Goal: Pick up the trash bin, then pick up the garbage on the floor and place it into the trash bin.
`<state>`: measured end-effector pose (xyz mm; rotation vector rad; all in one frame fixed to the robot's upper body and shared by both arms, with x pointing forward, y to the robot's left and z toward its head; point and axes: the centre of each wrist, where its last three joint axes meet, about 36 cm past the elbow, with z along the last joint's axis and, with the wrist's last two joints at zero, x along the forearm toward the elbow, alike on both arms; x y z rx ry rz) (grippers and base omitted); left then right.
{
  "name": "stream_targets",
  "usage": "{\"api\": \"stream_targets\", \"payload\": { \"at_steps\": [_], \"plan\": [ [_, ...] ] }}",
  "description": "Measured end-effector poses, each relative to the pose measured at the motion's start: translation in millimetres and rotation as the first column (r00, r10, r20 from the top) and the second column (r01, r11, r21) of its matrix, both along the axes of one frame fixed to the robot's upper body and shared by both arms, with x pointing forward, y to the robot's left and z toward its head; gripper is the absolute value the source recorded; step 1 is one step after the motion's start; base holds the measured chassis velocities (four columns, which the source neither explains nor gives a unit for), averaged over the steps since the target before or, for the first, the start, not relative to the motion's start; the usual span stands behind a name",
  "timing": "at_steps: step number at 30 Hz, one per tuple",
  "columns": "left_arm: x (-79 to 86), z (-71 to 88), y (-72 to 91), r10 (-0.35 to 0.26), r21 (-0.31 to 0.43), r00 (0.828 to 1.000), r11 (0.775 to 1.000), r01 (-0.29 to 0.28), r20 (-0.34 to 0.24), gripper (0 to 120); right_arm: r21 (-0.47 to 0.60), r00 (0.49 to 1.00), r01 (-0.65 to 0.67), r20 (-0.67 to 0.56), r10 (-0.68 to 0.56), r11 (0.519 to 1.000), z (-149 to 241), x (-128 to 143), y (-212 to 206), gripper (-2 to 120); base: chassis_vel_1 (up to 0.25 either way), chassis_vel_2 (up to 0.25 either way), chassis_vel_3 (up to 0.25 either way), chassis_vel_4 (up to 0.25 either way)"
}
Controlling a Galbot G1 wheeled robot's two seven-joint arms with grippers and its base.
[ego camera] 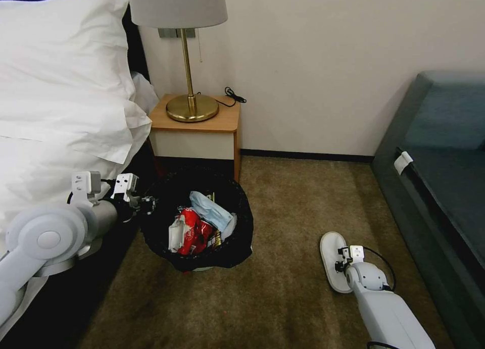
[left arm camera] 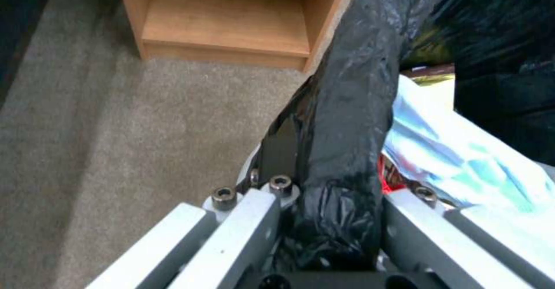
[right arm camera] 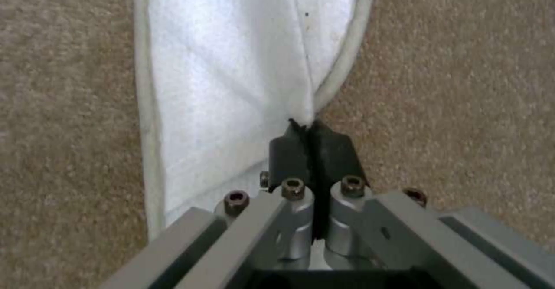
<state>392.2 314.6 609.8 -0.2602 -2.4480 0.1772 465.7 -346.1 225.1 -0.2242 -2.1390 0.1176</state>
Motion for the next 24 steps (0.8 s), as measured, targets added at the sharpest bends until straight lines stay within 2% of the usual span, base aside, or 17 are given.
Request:
{"api": "stream_targets", "payload": {
  "at_steps": [8,16,19,21,23,24],
  "plan": [
    [0.1,0.6,0.4,-0.002,0.000,1.000,1.000,0.002,0.002,3,-0.006,0.999,0.008,0.033,-0.008,1.000,4,1,4,0,0.000,0.000,0.000,0.000],
    [-1.0,2.1,0.6,0.000,-0.005,1.000,1.000,0.000,0.009,3,-0.008,0.994,0.042,0.100,-0.041,0.999,24,8,-7,0,0.000,0.000,0.000,0.000],
    [-1.6,3.1,0.3,0.001,-0.008,1.000,1.000,-0.001,0.014,3,-0.022,0.988,0.056,0.142,-0.053,0.998,37,12,-16,0,0.000,0.000,0.000,0.000],
    [-1.7,4.1,0.2,0.007,-0.009,1.000,1.000,-0.006,0.021,3,-0.018,0.970,0.086,0.229,-0.080,0.996,70,16,-36,0,0.000,0.000,0.000,0.000],
    [-1.7,4.1,0.1,0.007,-0.010,1.000,1.000,-0.007,0.022,3,-0.013,0.965,0.092,0.247,-0.086,0.996,77,17,-41,0,0.000,0.000,0.000,0.000],
    [-1.7,4.4,-0.3,0.010,-0.012,1.000,1.000,-0.009,0.025,3,0.001,0.948,0.102,0.303,-0.098,0.995,97,18,-52,0,0.000,0.000,0.000,0.000]
  ]
}}
